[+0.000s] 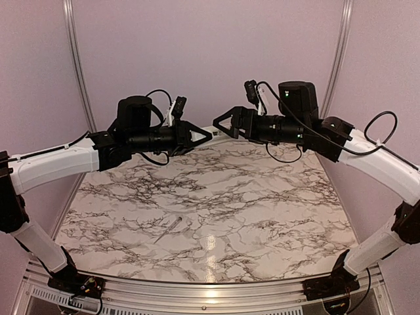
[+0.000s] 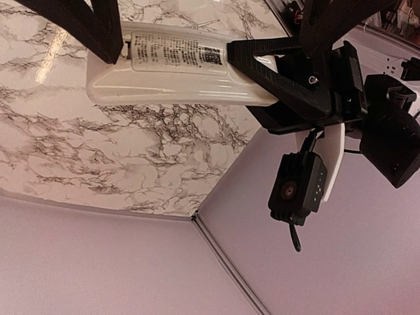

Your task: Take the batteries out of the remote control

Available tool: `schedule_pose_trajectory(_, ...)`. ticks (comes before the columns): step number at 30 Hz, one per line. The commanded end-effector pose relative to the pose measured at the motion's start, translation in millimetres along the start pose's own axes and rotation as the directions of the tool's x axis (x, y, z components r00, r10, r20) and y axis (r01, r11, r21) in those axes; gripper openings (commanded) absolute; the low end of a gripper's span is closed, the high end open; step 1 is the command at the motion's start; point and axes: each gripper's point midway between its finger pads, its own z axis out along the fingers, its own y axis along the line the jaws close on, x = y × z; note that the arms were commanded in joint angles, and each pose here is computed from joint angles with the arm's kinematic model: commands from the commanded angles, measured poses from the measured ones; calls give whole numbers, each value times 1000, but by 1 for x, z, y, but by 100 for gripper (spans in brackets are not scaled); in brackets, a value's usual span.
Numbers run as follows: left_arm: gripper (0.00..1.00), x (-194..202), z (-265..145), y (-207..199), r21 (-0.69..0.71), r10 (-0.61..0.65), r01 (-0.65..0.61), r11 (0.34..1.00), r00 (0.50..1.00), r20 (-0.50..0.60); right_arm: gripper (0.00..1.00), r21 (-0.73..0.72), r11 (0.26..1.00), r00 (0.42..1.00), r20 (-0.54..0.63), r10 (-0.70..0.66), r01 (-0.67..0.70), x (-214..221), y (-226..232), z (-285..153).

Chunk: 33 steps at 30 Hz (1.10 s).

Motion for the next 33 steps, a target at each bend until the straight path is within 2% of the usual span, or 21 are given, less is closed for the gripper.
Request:
schedule_pose_trajectory(1, 0, -16, -2, -45, 148, 62, -65, 987, 998, 30, 93, 37, 999, 999, -36, 20, -18, 20, -13, 20)
schedule_pose_trajectory(20, 0, -20, 1, -73, 293, 98, -103, 951, 995, 31, 98, -50, 998, 996, -72, 42, -46, 33, -11, 42)
schedule_pose_trajectory(29, 0, -21, 2, -79, 329, 116, -117, 937, 993, 23, 98, -73, 993, 994, -66, 87, -92, 31, -21, 40)
schedule_pose_trajectory(33, 0, -21, 0, -82, 341, 126, -128, 931, 992, 29, 98, -105, 986, 988, -101, 120, -130, 37, -28, 41)
